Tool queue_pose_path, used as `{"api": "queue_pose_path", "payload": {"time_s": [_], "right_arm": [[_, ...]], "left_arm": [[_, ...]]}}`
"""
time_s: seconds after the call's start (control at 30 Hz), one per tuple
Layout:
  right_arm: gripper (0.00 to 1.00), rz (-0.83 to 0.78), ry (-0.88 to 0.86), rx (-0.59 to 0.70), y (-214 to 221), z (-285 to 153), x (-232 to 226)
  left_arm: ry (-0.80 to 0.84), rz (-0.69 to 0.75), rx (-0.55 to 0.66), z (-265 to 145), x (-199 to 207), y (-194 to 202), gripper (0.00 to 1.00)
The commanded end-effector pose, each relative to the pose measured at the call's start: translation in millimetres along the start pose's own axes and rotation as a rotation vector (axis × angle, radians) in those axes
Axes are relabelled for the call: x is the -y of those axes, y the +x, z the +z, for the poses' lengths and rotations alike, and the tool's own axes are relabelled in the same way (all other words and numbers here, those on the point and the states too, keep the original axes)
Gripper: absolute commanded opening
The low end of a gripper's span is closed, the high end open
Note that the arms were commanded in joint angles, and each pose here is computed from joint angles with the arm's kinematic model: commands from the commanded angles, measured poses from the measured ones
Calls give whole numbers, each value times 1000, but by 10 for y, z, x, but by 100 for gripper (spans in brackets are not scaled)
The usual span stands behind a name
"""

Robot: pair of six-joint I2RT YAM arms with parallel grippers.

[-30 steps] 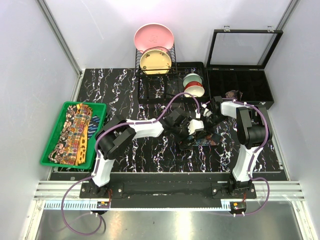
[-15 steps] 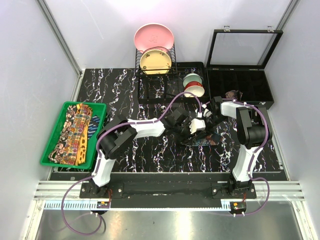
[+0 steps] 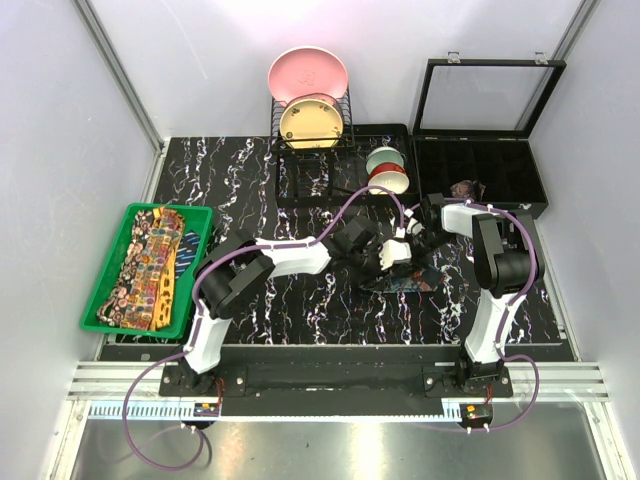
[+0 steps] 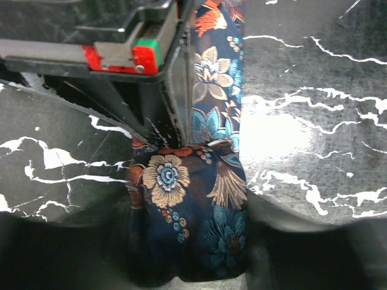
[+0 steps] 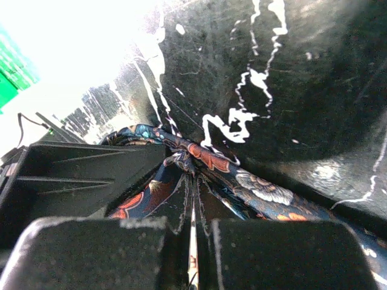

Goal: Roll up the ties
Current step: Roll the tie at the center of the board.

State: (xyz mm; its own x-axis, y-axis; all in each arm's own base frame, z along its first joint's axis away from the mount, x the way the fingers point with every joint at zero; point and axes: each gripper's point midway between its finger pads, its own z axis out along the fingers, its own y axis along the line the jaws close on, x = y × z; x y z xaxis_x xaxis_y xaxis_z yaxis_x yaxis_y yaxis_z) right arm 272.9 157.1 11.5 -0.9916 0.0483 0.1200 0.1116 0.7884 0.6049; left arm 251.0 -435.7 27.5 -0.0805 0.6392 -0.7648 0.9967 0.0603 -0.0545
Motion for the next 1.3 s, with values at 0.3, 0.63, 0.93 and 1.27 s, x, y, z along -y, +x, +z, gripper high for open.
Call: {"api": "queue_pose_path", "payload": {"time_s": [0.3,0.63,0.93,1.27], "right_arm": [[38,-79,-210,36,-30,-532,-328],[50,-98,-349,12,165,-587,-509],[45,-114,-293,-20,222,-377,-313],[0,-107,-219,-39,206,-206,-200]], "left_arm": [[-35,48,-146,28,-8,351,25],[-39,57,-146,24,-31,337,27],[-27,55,-136,50,-17,306,32],[-28,45,-125,39,-13,261,36]]}}
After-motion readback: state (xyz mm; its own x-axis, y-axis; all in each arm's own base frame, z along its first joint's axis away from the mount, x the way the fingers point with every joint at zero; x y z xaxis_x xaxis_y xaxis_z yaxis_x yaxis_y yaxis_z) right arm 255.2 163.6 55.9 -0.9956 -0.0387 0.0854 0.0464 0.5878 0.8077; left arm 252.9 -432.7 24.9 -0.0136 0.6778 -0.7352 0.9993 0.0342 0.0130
